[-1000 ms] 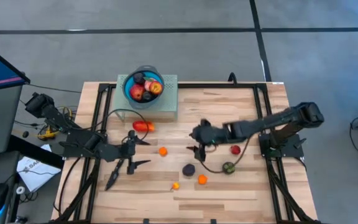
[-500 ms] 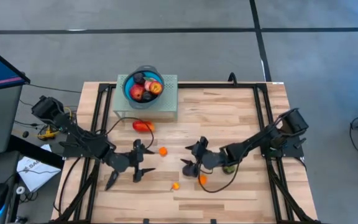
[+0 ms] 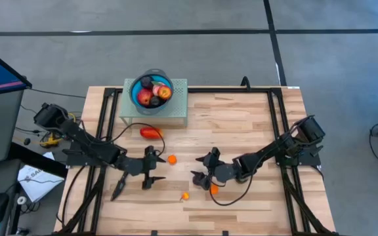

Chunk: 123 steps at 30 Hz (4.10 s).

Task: Pick & Place Fruit
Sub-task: Put the top orange tangerine into the blue strainer bowl on the shelf, then put the violet mangosteen into the blue strainer bowl on the shelf

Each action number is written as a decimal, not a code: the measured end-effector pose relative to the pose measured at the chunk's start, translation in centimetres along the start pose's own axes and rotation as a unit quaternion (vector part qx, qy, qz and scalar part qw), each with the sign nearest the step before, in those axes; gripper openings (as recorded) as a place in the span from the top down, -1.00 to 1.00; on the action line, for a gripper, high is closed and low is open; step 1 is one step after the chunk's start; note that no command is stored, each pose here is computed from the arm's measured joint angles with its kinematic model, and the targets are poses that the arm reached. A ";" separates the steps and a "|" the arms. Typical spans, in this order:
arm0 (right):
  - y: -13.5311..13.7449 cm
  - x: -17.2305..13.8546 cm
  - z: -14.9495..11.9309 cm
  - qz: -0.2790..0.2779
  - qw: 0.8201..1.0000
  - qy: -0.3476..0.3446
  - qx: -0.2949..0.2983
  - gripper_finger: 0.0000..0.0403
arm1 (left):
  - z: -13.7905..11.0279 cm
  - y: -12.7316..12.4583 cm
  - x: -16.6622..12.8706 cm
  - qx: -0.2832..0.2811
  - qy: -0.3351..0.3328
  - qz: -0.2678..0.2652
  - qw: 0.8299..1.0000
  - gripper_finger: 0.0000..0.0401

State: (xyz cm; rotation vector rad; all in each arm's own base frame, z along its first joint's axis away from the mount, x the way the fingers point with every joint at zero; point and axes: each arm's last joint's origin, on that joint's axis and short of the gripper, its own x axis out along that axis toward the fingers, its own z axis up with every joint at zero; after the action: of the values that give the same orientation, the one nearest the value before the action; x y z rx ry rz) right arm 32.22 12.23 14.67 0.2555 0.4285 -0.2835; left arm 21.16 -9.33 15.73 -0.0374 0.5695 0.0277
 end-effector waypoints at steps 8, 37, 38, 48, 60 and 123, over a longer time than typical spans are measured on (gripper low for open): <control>0.3 0.1 0.5 0.012 1.000 -0.004 -0.011 -0.42 | -1.8 1.6 3.5 -0.027 0.040 0.061 0.997 -0.65; 0.9 0.2 1.9 0.032 0.998 -0.048 -0.003 -0.42 | -3.6 1.4 6.8 -0.063 -0.018 0.118 0.991 0.24; 1.0 0.1 1.8 0.033 0.998 -0.047 -0.003 -0.42 | -3.2 1.3 6.6 -0.058 -0.020 0.103 0.993 0.26; 1.2 -0.1 1.7 0.039 0.998 -0.044 0.031 -0.42 | 3.2 0.4 -1.0 0.006 -0.139 0.005 0.990 0.17; 2.2 -0.6 2.0 0.069 0.993 -0.070 0.065 -0.42 | 10.2 8.0 -13.2 -0.011 -0.183 0.270 0.945 0.20; -0.1 -15.4 1.1 -0.025 0.901 0.431 -0.037 -0.49 | 3.8 -0.2 -4.0 0.104 -0.112 0.081 0.985 -0.32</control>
State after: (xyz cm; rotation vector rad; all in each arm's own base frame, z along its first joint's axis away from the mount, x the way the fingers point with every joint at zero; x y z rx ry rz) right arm 19.17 15.16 22.46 0.2889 1.3264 -0.1904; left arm 19.85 -9.38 21.10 0.2133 0.3464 0.1300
